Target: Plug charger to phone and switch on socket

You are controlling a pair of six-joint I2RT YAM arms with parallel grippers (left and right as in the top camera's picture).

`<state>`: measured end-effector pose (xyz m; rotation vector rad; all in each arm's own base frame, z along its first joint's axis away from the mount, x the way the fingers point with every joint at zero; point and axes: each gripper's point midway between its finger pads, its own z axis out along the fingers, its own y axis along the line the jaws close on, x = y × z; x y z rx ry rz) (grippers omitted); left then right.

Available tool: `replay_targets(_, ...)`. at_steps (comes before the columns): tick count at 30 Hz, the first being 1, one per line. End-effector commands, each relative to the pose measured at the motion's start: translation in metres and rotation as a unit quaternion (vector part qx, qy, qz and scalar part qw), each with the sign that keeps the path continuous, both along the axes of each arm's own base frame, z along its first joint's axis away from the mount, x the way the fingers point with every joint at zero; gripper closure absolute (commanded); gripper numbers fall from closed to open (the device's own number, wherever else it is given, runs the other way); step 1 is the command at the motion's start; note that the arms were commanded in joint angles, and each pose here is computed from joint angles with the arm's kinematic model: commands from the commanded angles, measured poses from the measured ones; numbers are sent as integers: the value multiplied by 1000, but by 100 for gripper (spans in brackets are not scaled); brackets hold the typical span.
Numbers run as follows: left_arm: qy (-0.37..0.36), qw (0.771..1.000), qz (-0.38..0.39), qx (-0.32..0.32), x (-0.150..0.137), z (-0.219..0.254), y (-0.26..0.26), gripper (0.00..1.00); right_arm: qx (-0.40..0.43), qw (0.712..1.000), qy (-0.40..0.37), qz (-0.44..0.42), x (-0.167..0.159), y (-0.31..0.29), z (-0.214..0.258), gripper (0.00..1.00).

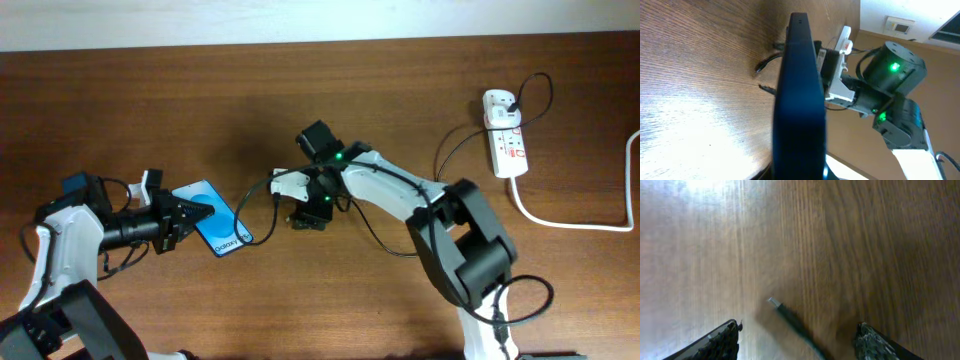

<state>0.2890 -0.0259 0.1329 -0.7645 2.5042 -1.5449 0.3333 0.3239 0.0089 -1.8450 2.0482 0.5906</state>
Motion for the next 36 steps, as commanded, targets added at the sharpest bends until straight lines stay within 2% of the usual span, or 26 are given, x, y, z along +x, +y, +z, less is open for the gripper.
replay_targets(1, -15, 1000, 1, -12, 4, 8, 0, 100, 0, 1000, -12, 24, 1, 4, -11, 27)
replay_targets(3, -15, 1000, 1, -12, 4, 8, 0, 100, -10, 1000, -8, 22, 2, 2, -24, 36)
replay_targets(4, -15, 1000, 1, -12, 4, 8, 0, 100, -16, 1000, 0, 22, 0, 1, -34, 45)
replay_targets(5, -15, 1000, 1, -12, 4, 7, 0, 100, -21, 1000, 7, 19, -2, 0, -41, 66)
replay_targets(6, -14, 1000, 1, -10, 4, 7, 0, 100, -23, 999, 11, 21, -4, 0, -45, 78)
replay_targets(8, -14, 1000, 1, -10, 4, 7, 0, 100, -24, 999, 10, 23, -5, 2, -46, 92)
replay_targets(9, -14, 1000, 0, -10, 4, 7, 0, 100, -27, 1000, 9, 4, -1, 2, -45, 96)
replay_targets(11, -14, 1000, 0, -10, 4, 7, 0, 100, -47, 993, -9, -112, 30, -3, -46, 96)
replay_targets(13, -14, 1000, 0, -10, 4, 7, 0, 100, -62, 977, -3, -202, 45, -8, -42, 96)
replay_targets(16, -13, 1000, 0, -8, 3, 6, 0, 100, -84, 956, 20, -279, 49, -17, -38, 95)
replay_targets(17, -9, 1000, -1, 0, 2, 4, 1, 100, -93, 954, 24, -283, 47, -21, -41, 86)
replay_targets(18, -8, 1000, -1, 1, 2, 3, 2, 100, -97, 954, 26, -282, 45, -22, -43, 82)
replay_targets(20, -5, 1000, -1, -1, 1, 3, 1, 100, -106, 953, 33, -282, 41, -26, -44, 66)
replay_targets(24, -5, 1000, -1, -1, 1, 3, 1, 100, -125, 957, 33, -258, 37, -36, -47, 57)
replay_targets(25, -5, 1000, -1, -1, 1, 3, 1, 99, -144, 967, 18, -209, 32, -42, -49, 49)
replay_targets(27, -5, 1000, -1, -1, 1, 3, 1, 99, -180, 959, -21, -216, 43, -58, -50, 46)
replay_targets(28, -5, 1000, -1, -1, 1, 3, 1, 99, -192, 956, -32, -221, 46, -63, -50, 46)
replay_targets(32, -5, 1000, -1, -1, 1, 3, 1, 99, -151, 968, 42, -195, 21, -44, -56, 60)
replay_targets(34, -5, 1000, -1, -1, 1, 3, 1, 99, -161, 966, 53, -193, 16, -47, -67, 81)
replay_targets(36, -5, 1000, -1, -1, 1, 3, 1, 99, -170, 965, 62, -192, 11, -50, -71, 96)
